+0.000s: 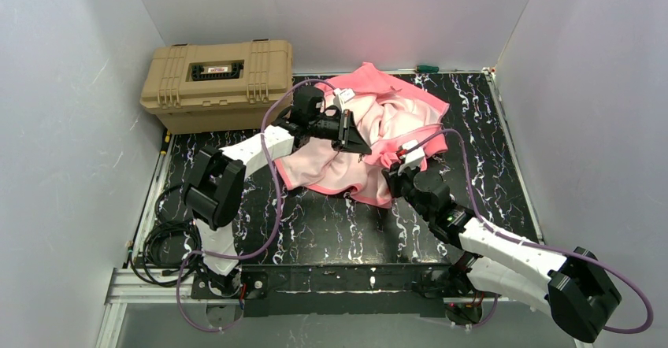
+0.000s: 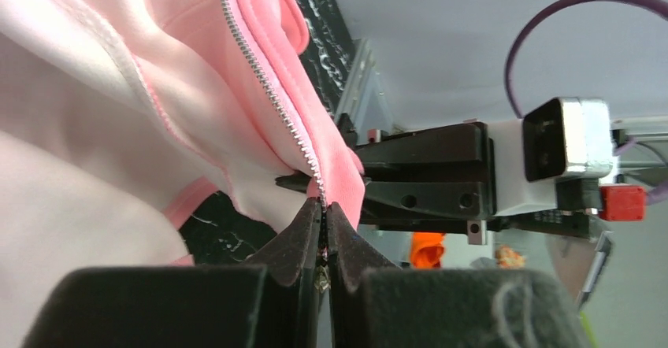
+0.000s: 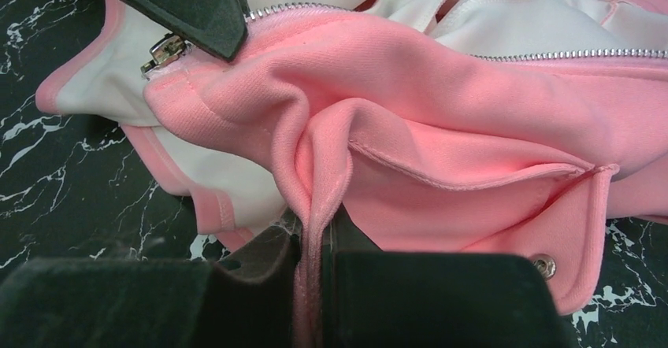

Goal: Zip up the jacket

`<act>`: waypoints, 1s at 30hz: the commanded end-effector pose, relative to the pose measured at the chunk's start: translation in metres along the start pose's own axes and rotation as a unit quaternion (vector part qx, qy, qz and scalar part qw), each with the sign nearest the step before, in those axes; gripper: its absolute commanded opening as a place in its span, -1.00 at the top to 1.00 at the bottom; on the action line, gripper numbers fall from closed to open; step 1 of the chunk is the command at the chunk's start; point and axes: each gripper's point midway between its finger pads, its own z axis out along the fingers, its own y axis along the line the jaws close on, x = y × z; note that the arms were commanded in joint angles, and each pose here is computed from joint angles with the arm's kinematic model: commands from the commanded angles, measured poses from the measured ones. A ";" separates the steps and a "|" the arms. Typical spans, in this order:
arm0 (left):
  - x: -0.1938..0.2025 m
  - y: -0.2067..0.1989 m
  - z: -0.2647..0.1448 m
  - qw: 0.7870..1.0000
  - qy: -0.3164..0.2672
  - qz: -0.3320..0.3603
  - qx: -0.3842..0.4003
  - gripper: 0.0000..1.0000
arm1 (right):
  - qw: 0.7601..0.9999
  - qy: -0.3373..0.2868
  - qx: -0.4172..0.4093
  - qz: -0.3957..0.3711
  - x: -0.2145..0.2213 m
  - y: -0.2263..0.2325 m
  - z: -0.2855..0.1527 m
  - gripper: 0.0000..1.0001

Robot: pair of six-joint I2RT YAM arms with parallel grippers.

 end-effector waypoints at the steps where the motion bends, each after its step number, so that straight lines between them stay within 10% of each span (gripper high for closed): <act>1: 0.001 -0.031 -0.020 0.996 0.009 0.086 -0.024 1.00 | 0.998 -0.035 -0.045 0.008 -0.036 0.020 -0.001 0.71; 13: 0.034 -0.048 -0.054 0.962 0.062 0.263 -0.024 1.00 | 0.991 -0.028 -0.133 -0.004 -0.059 0.048 -0.024 -0.43; 30: 0.081 -0.076 -0.075 0.896 0.089 0.433 0.039 1.00 | 0.925 -0.041 -0.378 0.001 -0.127 0.064 -0.026 -0.55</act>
